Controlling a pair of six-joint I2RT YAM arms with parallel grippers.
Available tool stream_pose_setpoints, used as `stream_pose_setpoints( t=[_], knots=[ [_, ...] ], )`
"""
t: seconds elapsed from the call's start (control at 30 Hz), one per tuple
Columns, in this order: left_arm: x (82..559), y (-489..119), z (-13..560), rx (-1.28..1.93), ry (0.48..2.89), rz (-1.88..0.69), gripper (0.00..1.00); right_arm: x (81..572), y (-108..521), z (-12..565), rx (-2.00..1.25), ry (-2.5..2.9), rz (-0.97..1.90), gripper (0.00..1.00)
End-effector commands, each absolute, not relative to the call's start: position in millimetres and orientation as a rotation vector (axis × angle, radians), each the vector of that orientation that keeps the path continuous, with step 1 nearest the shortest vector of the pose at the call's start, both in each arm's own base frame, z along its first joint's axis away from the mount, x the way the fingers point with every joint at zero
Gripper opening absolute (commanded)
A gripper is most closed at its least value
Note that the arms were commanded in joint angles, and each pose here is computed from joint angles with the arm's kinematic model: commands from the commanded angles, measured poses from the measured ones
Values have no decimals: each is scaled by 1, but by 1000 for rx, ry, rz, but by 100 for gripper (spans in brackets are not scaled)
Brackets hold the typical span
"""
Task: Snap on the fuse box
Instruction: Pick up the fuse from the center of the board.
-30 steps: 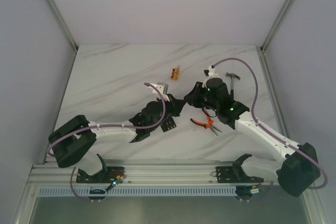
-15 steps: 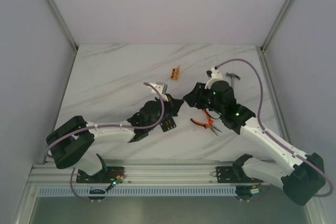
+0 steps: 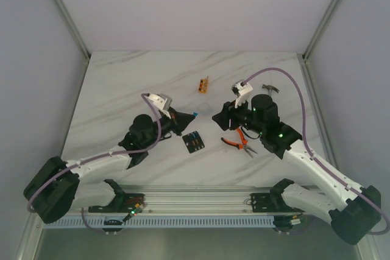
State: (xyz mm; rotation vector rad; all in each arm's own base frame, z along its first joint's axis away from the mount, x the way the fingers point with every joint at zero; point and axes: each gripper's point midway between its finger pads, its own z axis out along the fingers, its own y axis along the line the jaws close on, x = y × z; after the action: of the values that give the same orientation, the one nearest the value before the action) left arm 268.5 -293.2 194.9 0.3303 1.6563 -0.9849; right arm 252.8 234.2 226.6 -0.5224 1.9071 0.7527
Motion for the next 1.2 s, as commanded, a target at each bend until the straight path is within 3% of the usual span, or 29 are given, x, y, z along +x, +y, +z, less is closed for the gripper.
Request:
stream_pose_setpoints(
  t=[0.0,0.5,1.17],
  knots=[
    [243,-290,212,519,1553,-1100,0,244,251,262,-721,1740,824,51],
    [195,-280,247,703,1412,-1199,0,202,294,285,-1089,1557,1169,48],
    [178,-294,261,789,1351,-1307,0,178,304,289,-1243,1470,1319,40]
  ],
)
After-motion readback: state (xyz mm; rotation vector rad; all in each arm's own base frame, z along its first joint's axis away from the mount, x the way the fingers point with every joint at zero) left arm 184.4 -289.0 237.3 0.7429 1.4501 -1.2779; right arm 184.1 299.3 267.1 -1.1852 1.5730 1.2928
